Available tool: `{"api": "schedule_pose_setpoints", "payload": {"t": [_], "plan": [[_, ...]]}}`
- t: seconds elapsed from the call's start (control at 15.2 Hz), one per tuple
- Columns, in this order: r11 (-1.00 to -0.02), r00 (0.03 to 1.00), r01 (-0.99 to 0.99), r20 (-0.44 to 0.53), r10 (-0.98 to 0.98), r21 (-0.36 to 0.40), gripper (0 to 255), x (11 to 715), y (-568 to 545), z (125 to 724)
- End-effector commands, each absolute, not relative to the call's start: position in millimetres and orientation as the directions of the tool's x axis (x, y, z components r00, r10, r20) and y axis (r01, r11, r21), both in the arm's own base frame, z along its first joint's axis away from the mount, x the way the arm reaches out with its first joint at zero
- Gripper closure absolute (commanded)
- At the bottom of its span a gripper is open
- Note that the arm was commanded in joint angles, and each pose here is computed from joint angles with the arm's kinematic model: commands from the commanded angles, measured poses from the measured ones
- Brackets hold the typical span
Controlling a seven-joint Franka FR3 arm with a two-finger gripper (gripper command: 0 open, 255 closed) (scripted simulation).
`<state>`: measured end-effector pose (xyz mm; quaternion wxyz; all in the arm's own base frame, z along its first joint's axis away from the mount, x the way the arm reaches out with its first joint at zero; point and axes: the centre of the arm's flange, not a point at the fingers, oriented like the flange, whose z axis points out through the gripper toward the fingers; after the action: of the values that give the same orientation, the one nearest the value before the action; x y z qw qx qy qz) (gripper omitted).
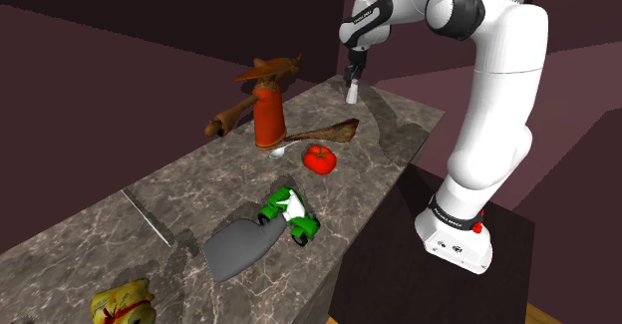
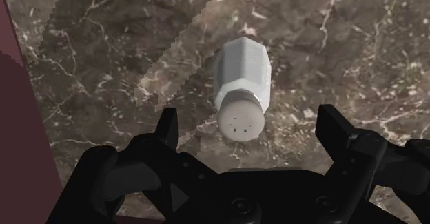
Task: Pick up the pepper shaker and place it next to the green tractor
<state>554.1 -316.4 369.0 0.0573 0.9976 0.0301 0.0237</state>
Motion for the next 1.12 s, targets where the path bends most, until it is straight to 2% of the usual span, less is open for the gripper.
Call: {"api": "schedule_pose_setpoints", "payload": {"t": [0.0, 0.53, 0.59, 1.06], "plan": [[-0.992, 0.997, 0.057, 0.044, 0.063, 0.116, 0, 555.1, -318.6, 357.6], [-0.992, 0.997, 0.057, 0.044, 0.063, 0.116, 0, 555.2, -318.9, 354.6], [-0.992, 0.997, 0.057, 0.044, 0.063, 0.116, 255, 555.2, -318.9, 354.6], [-0.992, 0.997, 0.057, 0.044, 0.063, 0.116, 255, 555.3, -318.9, 354.5]]}}
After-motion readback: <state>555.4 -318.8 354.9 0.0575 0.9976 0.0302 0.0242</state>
